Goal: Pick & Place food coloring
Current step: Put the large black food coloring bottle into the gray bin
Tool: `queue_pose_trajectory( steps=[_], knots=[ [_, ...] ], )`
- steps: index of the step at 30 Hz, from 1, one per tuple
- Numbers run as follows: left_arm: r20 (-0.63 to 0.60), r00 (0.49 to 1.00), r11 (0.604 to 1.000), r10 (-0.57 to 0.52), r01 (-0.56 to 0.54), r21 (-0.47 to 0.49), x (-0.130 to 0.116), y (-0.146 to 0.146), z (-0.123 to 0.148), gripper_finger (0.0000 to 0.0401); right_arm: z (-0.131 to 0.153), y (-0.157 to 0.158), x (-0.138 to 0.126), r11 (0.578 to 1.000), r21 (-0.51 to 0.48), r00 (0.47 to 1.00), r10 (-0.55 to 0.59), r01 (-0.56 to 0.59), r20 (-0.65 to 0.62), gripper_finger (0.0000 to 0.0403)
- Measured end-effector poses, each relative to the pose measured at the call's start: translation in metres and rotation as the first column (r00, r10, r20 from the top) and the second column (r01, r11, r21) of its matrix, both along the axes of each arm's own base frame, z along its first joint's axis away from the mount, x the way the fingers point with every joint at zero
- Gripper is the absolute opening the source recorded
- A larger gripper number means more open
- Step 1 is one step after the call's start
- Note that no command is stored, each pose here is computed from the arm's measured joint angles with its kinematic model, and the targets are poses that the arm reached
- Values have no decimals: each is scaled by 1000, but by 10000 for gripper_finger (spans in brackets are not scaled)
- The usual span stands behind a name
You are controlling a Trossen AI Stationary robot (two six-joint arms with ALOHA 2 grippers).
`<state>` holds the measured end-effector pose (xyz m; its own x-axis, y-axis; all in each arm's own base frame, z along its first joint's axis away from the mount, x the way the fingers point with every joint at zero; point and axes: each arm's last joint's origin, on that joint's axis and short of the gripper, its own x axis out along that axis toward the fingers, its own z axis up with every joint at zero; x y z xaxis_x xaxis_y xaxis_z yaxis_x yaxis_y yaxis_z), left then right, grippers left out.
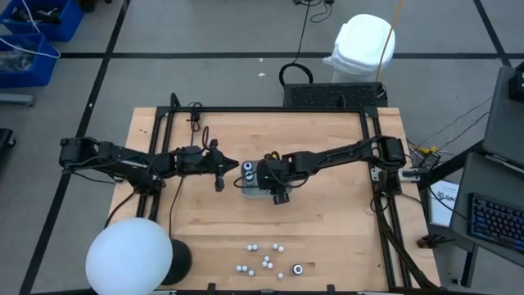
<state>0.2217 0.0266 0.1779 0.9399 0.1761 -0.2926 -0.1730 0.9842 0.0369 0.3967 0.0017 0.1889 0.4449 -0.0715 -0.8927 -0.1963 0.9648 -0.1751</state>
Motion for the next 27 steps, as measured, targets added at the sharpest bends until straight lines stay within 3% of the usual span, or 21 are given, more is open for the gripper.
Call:
queue_pose_trajectory(
  steps=[27],
  knots=[
    [4,1000,1000,7,-7,9,0,0,0,40,-35,-14,-14,996,85,1000,27,-28,11,183]
  ],
)
